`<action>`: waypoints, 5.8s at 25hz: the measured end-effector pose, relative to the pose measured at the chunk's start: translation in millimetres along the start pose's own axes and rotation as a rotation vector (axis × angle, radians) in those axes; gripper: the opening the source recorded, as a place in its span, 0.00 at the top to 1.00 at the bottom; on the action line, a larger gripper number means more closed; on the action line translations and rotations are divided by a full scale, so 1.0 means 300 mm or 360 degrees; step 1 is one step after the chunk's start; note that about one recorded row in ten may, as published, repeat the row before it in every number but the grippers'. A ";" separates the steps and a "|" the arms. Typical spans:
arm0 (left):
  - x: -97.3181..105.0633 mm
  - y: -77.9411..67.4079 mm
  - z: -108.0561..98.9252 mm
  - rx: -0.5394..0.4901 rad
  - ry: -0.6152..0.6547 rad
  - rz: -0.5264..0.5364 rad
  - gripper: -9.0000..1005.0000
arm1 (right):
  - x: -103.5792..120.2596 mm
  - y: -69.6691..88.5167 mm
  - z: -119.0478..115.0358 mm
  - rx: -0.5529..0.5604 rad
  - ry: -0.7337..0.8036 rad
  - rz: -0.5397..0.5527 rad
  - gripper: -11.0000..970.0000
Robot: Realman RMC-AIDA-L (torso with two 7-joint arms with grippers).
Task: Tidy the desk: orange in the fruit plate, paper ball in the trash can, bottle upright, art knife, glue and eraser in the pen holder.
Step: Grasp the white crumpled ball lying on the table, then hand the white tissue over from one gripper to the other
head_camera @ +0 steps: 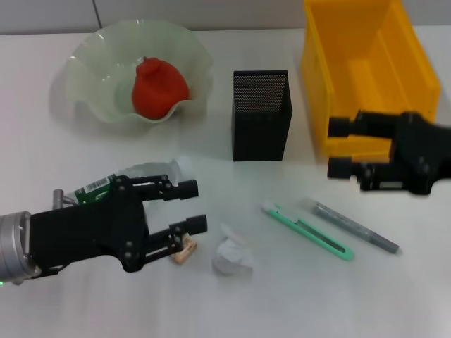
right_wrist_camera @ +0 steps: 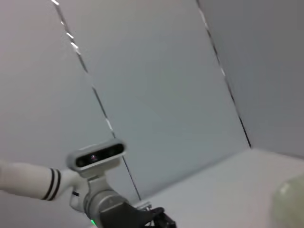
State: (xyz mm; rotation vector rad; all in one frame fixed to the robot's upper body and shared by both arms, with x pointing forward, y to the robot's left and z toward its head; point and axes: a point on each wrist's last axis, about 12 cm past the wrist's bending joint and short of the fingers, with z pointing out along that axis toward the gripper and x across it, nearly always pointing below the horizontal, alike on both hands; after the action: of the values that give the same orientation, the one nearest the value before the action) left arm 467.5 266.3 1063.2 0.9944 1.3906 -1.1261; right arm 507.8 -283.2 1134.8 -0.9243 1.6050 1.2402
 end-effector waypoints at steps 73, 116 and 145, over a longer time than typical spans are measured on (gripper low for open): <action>0.130 0.076 0.166 -0.0007 0.0594 0.0022 0.31 | 0.382 0.096 -0.026 0.0347 -0.0277 0.0068 0.21; -0.089 0.104 0.180 0.0017 -0.0008 0.0149 0.71 | 0.392 0.129 0.002 0.0200 -0.0384 0.0416 0.21; -0.302 0.223 0.500 -0.0028 -0.0053 0.0203 0.71 | 0.414 0.112 0.031 0.0236 -0.0346 0.0568 0.21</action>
State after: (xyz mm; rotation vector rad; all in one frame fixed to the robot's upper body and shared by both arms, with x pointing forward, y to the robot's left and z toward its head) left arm 574.9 134.9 1142.9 1.0327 1.2897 -1.0298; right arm 436.9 -271.8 1027.5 -0.4038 1.7040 1.3865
